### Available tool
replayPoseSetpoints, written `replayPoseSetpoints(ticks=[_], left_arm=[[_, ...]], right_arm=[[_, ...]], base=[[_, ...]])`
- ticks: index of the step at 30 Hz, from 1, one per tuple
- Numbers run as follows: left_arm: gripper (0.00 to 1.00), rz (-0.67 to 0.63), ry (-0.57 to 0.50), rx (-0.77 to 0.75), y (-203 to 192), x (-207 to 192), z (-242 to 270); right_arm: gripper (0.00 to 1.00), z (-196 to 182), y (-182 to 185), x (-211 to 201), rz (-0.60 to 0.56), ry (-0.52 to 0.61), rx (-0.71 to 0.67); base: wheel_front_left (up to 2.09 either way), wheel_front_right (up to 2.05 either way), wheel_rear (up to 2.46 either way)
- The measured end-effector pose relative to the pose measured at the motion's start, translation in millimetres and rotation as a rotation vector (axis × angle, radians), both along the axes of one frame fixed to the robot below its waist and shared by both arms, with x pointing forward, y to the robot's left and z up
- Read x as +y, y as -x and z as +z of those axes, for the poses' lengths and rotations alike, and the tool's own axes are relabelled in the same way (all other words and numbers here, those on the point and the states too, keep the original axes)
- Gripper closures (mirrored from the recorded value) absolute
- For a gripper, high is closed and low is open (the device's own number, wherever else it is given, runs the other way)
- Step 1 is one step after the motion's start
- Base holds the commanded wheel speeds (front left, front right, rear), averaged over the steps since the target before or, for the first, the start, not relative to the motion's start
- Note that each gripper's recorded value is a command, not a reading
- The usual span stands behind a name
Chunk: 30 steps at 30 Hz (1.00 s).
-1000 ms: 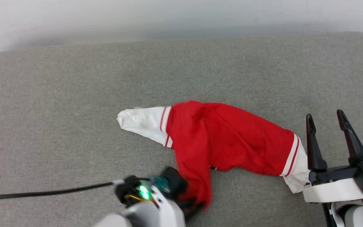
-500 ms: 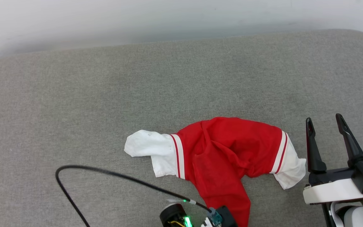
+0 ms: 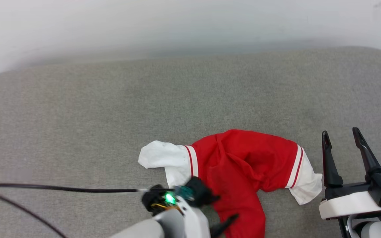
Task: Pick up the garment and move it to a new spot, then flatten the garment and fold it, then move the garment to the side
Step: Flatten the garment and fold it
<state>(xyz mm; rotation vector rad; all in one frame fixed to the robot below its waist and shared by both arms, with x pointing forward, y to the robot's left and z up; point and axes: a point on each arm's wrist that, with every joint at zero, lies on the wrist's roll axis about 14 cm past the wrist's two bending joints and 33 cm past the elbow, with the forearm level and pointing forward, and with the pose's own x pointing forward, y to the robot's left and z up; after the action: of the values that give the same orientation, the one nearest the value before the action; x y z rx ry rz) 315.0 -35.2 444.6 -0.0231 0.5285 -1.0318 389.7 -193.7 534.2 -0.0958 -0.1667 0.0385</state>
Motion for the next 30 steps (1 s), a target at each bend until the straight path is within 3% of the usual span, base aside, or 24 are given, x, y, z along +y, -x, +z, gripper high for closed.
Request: replayPoseSetpoints(ticks=[11,16,22,30], left_arm=[[0.0,0.541,0.153,-0.274,-63,115,72],[0.0,0.718,0.197,-0.391,-74,160,91],[0.0,0.811,0.163,-0.447,-70,192,91],[0.0,0.867,0.242,-0.392,-62,204,84]], right_arm=[[0.0,11,10,14,0.041,-0.011,-0.033],[0.0,12,11,14,0.042,-0.011,-0.036],[0.0,13,12,13,0.038,-0.012,-0.037],[0.0,11,12,10,0.029,-0.011,-0.034]], base=[[0.0,0.0,0.0],[0.0,0.0,0.0],[0.0,0.0,0.0],[0.0,0.0,0.0]])
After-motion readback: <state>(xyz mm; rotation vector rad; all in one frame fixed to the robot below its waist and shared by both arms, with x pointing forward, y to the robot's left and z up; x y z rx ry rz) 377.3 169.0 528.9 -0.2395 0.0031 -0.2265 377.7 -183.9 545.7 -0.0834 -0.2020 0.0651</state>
